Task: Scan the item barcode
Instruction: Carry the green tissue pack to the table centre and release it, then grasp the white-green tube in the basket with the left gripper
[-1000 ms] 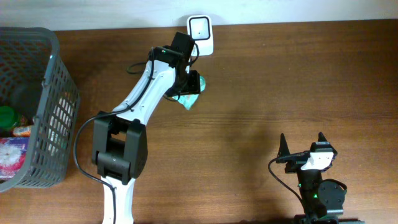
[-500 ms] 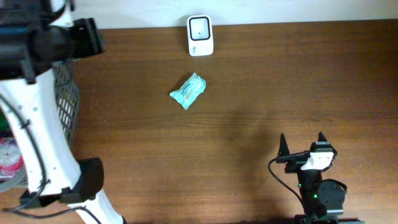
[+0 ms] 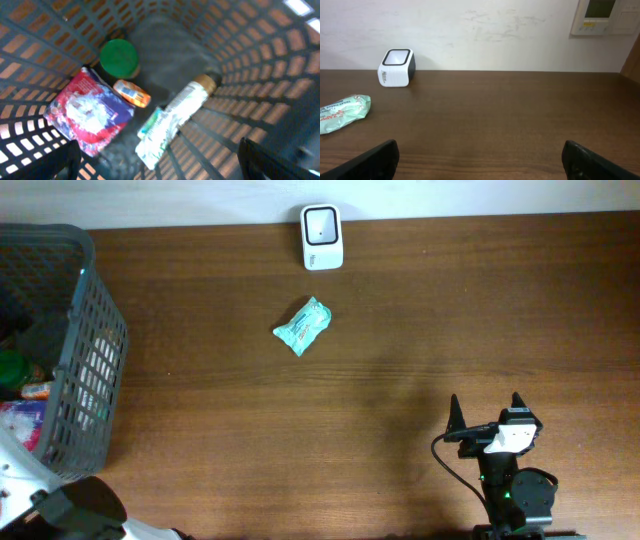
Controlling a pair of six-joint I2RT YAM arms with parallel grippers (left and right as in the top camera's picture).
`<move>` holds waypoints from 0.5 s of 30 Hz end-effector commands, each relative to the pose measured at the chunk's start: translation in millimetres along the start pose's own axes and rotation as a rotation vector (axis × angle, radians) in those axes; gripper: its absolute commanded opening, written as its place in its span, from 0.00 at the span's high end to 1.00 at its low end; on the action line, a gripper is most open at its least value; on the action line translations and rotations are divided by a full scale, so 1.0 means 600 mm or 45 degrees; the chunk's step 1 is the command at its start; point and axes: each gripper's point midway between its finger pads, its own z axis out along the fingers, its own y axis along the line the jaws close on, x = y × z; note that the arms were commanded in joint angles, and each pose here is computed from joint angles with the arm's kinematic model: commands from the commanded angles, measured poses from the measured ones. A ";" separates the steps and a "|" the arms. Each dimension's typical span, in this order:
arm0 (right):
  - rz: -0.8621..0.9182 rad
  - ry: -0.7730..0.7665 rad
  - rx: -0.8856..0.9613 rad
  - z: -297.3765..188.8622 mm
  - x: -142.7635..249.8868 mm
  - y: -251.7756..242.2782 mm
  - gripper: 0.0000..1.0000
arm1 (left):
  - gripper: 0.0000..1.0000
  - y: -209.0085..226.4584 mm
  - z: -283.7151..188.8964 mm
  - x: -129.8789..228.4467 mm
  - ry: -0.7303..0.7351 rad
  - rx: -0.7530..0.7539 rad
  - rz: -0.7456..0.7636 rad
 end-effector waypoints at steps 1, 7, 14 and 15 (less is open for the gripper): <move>-0.008 0.008 -0.001 0.000 0.006 0.001 0.01 | 0.07 0.040 0.041 0.002 0.053 -0.041 -0.048; -0.008 0.007 -0.001 0.000 0.005 0.001 0.01 | 0.29 0.017 0.161 0.057 0.366 0.094 0.028; -0.008 0.008 -0.001 0.000 0.006 0.001 0.01 | 0.28 -0.033 0.292 0.169 0.701 0.239 0.172; -0.008 0.008 -0.001 0.000 0.006 0.001 0.01 | 0.28 -0.036 0.301 0.180 0.715 0.236 0.186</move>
